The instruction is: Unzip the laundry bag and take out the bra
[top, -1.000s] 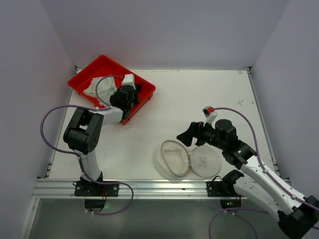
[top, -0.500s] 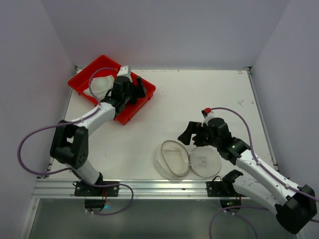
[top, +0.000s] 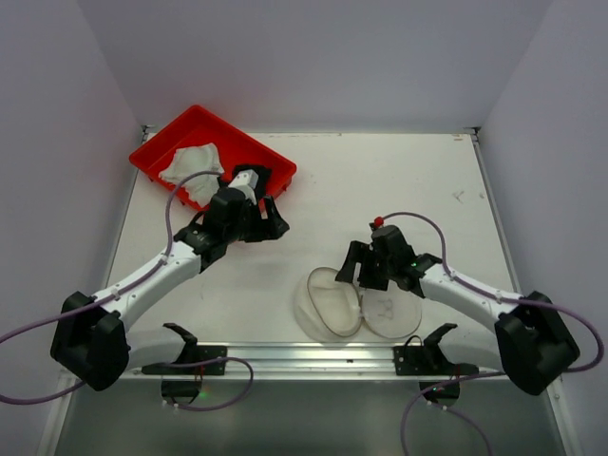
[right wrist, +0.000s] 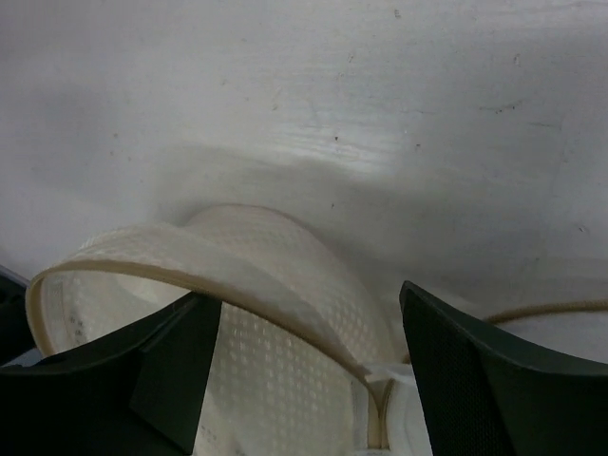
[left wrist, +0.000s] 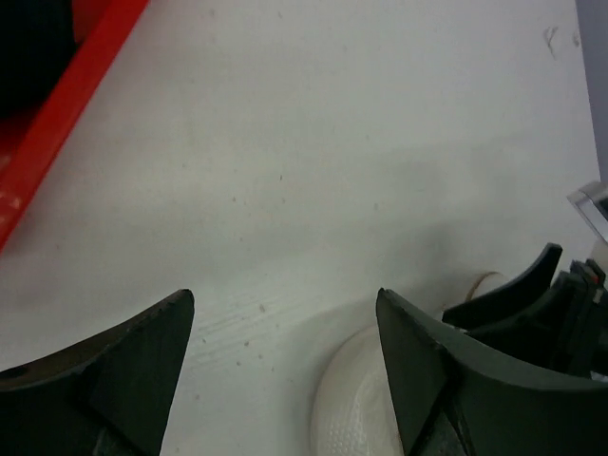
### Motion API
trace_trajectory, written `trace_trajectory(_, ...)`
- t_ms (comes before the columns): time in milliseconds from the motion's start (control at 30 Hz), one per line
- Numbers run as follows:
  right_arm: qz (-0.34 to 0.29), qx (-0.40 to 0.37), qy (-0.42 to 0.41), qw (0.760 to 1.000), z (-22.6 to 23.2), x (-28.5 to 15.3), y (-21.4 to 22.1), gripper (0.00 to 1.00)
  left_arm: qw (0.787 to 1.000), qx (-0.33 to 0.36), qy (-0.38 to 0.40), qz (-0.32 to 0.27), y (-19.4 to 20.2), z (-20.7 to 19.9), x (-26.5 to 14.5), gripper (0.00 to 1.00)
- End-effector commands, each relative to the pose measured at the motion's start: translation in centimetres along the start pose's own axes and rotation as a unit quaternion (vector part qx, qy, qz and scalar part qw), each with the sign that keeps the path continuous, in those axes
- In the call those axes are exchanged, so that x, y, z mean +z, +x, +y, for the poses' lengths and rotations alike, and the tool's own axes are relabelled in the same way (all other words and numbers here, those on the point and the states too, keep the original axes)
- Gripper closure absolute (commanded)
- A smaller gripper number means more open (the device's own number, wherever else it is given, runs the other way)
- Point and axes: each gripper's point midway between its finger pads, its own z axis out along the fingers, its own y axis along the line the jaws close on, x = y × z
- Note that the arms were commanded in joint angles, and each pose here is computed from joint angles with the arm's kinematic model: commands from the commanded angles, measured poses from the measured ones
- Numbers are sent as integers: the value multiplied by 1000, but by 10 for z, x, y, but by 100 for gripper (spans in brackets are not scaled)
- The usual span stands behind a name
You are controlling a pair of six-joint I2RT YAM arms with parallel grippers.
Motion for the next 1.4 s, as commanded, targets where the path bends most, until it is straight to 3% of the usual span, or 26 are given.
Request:
trace_trajectory(0, 0, -9, -33, 999, 26, 22, -21, 23, 998, -26, 21, 56, 42, -1, -10, 21)
trace_trajectory(367, 4, -44, -18, 999, 63, 84, -79, 48, 991, -63, 57, 99, 90, 3, -13, 39)
trace_trajectory(567, -28, -86, -17, 996, 87, 86, -118, 48, 990, -66, 52, 110, 98, 5, -4, 40)
trace_trajectory(733, -54, -110, -6, 992, 90, 65, -131, 36, 990, -69, 4, 124, 115, 27, 14, 45)
trace_trajectory(900, -91, -95, 67, 989, 55, 31, -132, 28, 987, -79, -51, 133, 130, 52, 30, 56)
trace_trajectory(1100, -90, 17, 180, 979, -28, 2, -101, 27, 984, -80, -85, 131, 136, 67, 34, 69)
trace_trajectory(1367, -61, 109, 209, 970, -75, -5, -45, 28, 979, -55, -154, 118, 133, 93, 22, 73)
